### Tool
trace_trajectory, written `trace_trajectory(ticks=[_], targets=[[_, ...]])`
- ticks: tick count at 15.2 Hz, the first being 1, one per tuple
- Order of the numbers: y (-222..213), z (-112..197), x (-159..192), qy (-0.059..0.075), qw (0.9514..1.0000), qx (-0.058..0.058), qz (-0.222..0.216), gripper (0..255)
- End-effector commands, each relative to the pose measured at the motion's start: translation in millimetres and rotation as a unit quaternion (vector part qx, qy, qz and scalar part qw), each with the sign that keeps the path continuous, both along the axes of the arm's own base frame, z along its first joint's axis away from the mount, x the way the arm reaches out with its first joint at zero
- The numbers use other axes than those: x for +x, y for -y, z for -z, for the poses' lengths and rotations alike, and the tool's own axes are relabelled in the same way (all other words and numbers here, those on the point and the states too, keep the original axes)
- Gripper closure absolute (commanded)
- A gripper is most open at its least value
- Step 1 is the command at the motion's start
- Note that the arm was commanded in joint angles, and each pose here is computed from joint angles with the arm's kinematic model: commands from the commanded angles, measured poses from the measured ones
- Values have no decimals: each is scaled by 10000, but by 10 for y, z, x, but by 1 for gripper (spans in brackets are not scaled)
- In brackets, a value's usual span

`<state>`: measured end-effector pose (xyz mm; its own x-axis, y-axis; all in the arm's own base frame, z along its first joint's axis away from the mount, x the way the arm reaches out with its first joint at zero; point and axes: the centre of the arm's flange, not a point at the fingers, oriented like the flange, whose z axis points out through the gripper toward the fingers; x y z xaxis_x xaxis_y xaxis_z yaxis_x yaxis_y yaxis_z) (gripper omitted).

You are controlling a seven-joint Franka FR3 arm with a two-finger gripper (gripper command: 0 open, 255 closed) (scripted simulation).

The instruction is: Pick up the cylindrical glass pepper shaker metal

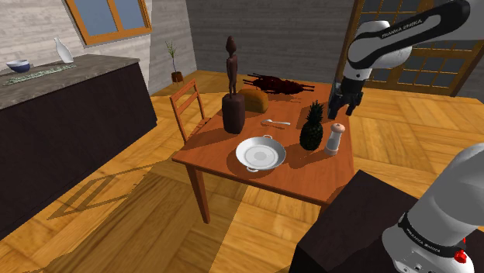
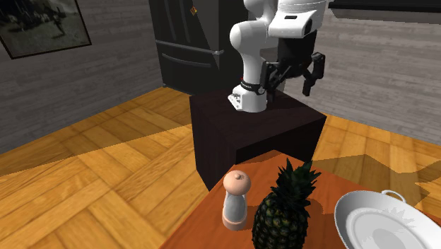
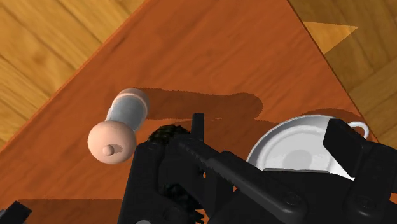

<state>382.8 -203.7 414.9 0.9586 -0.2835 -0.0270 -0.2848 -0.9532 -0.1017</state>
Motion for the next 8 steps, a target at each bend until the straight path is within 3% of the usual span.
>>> trace_trajectory(ticks=[1, 8], targets=[[230, 169, 32, 13, 10000, -1, 57, 0], [963, 714, 194, 42, 9997, 26, 259, 0]])
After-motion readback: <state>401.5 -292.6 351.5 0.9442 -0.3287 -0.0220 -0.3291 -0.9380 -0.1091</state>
